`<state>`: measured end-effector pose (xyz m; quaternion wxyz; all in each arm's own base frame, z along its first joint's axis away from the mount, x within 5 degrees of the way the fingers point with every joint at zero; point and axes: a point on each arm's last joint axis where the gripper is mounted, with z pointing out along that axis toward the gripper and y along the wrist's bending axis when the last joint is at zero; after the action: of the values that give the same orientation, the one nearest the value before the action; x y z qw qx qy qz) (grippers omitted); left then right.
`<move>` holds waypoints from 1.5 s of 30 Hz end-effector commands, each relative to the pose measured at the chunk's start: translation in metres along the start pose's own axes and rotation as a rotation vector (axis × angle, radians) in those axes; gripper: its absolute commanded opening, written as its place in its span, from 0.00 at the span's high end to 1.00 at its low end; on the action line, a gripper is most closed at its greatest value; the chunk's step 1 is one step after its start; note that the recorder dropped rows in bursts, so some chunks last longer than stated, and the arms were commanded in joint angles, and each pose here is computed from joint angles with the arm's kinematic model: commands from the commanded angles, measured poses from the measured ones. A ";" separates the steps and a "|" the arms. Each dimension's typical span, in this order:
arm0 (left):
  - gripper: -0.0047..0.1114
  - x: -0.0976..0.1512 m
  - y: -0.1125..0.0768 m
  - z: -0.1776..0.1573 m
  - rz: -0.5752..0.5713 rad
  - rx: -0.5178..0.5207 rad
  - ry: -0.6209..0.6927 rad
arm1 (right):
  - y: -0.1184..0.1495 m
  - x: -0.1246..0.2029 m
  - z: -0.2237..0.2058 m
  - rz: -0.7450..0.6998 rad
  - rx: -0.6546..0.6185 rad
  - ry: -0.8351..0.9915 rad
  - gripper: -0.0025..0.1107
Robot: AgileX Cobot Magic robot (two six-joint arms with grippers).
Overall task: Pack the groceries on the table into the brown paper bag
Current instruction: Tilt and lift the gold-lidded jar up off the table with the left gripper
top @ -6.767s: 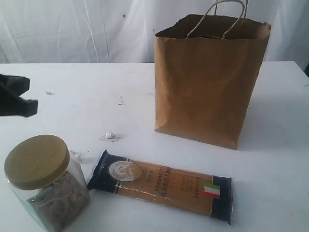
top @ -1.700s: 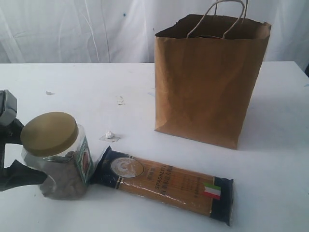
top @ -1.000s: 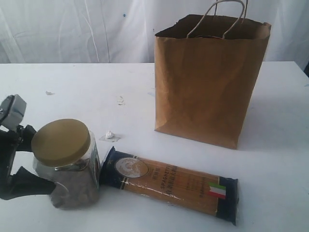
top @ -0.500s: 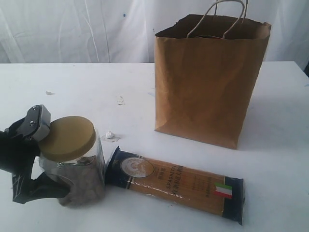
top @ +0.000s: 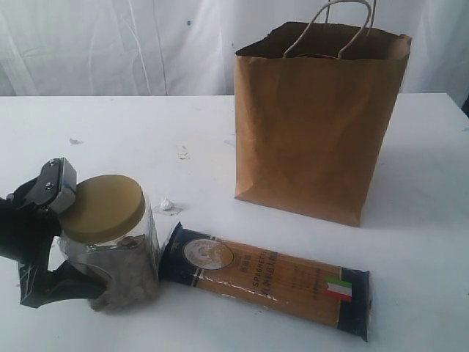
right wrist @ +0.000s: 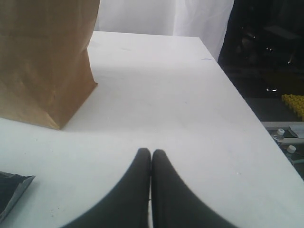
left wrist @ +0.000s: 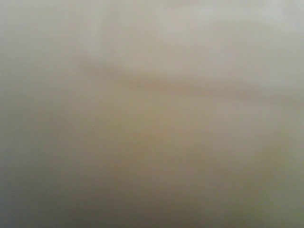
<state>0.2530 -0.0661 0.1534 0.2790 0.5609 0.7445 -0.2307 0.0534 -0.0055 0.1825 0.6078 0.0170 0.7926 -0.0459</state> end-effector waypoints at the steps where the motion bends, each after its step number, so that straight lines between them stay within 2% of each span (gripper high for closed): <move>1: 0.95 -0.003 -0.004 0.002 0.061 0.025 -0.026 | 0.000 0.000 0.000 0.001 0.004 -0.004 0.98; 6: 0.95 -0.007 -0.004 0.000 0.019 0.012 -0.058 | 0.000 0.000 0.000 0.001 0.004 -0.004 0.98; 12: 0.95 -0.009 -0.007 0.000 0.007 0.048 -0.089 | 0.000 0.000 0.000 0.001 0.004 -0.004 0.98; 15: 0.95 -0.012 -0.010 -0.001 -0.060 0.086 -0.113 | 0.000 0.000 0.000 0.001 0.004 -0.004 0.98; 23: 0.96 -0.016 -0.009 -0.001 -0.244 0.095 -0.147 | 0.000 0.000 0.000 0.001 0.004 -0.004 0.98; 29: 0.96 -0.018 -0.007 -0.002 -0.243 0.087 -0.150 | 0.000 0.000 0.000 0.001 0.004 -0.004 0.98; 36: 0.96 -0.037 -0.007 -0.023 -0.178 0.017 -0.191 | 0.000 0.000 0.000 0.001 0.004 -0.004 0.98; 45: 0.96 -0.045 -0.012 -0.037 -0.205 -0.015 -0.193 | 0.000 0.000 0.000 0.001 0.004 -0.004 0.98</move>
<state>0.2477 -0.0737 0.2027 0.3214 0.4601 0.7756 -0.2889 0.0534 -0.0055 0.1825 0.6078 0.0170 0.7926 -0.0459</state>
